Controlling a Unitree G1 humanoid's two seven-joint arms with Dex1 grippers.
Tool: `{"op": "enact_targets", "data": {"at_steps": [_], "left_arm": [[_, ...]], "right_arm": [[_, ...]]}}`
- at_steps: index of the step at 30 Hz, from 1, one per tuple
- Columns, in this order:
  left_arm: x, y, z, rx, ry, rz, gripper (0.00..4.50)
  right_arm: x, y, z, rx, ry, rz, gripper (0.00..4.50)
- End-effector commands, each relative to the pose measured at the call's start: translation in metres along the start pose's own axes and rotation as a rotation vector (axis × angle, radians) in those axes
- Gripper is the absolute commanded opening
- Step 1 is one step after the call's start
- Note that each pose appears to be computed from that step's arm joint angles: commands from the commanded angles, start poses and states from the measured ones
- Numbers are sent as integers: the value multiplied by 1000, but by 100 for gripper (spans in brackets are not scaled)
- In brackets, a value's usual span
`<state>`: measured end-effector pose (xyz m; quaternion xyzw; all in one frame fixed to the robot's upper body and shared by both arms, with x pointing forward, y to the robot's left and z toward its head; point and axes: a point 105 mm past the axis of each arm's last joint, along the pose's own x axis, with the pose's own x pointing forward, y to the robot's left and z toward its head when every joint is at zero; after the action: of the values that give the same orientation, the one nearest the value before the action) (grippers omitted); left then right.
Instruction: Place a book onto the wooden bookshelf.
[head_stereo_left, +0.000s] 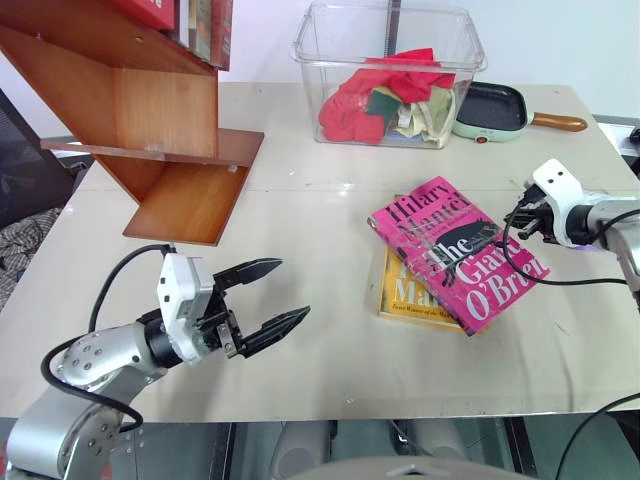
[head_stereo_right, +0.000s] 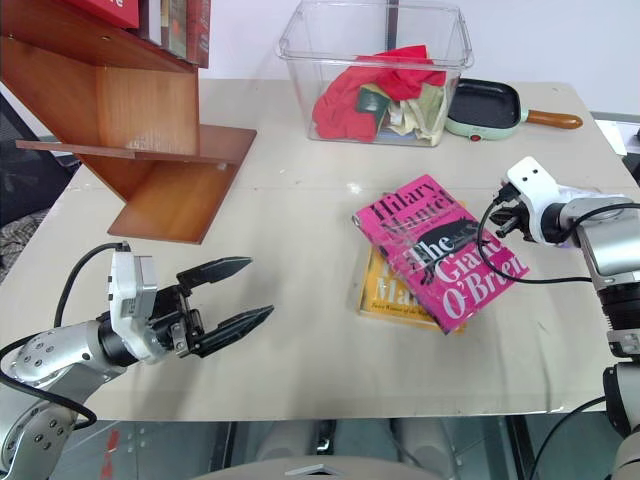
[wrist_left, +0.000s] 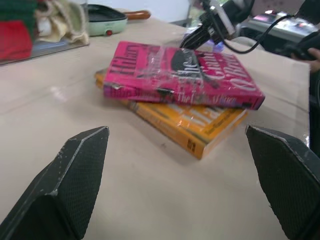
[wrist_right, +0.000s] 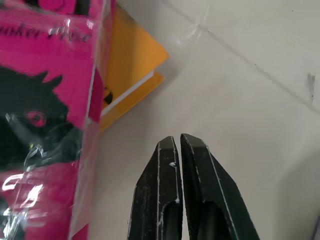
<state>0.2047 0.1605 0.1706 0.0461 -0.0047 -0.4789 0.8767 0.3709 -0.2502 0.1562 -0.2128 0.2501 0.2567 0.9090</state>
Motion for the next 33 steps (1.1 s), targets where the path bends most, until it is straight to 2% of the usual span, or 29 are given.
{"op": "enact_targets", "data": {"at_steps": [1, 9, 24, 26, 31, 33], "left_arm": [[-3, -5, 7, 53, -21, 5, 450], [-12, -4, -2, 45, 3, 20, 450], [-18, -7, -8, 43, 13, 18, 450], [-19, -8, -9, 43, 16, 22, 450], [-21, -9, -10, 26, 20, 36, 450], [-21, -6, -9, 27, 17, 42, 450]], "right_arm": [[-9, 5, 10, -41, -16, 47, 6], [-13, 35, 21, -50, -39, 137, 6], [8, 81, 37, -96, -80, 174, 6], [8, 79, 38, -107, -96, 160, 6], [-10, 53, 53, -191, -264, 95, 6], [-32, 42, 52, -207, -369, 124, 58]]}}
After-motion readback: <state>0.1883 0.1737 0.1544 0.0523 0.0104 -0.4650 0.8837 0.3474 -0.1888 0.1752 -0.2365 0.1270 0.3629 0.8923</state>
